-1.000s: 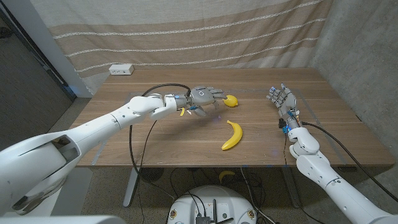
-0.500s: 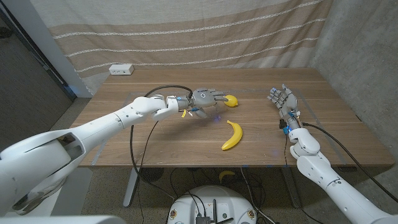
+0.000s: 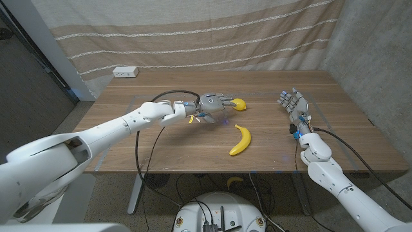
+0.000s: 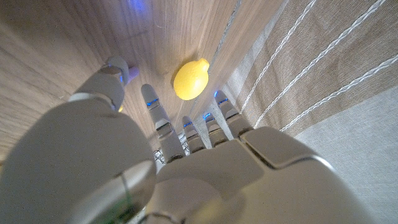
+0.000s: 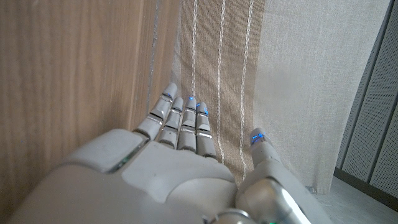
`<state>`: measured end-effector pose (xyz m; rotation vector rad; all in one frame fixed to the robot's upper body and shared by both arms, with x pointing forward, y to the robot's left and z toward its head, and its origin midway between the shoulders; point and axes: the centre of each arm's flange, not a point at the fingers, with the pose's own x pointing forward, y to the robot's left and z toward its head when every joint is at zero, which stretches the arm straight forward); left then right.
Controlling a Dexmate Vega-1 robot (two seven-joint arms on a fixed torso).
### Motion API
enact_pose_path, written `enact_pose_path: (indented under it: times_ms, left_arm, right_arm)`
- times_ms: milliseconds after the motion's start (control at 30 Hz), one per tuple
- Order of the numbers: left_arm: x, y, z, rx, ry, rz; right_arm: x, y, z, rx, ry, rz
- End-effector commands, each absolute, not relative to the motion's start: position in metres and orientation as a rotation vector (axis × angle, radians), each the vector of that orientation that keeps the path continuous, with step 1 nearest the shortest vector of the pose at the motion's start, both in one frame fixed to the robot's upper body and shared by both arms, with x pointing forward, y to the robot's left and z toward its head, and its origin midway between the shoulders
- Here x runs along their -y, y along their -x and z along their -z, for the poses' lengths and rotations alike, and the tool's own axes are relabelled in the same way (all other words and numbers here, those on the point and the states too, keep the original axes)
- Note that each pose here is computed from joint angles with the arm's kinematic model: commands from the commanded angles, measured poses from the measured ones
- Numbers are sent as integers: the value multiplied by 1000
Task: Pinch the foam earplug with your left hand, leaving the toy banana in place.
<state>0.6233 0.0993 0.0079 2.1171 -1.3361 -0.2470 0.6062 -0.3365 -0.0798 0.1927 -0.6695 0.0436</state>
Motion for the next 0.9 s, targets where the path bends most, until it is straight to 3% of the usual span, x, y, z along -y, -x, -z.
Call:
enact_pose_path:
  times_ms: [33,900]
  left_arm:
    - [-96,-629,-4,1339,-2119,248]
    - [-77,-634,2,1275,-2216,338]
  right_arm:
    - [337,-603,80,679,-191,-37]
    - [341,-600,84,688,-200,-26]
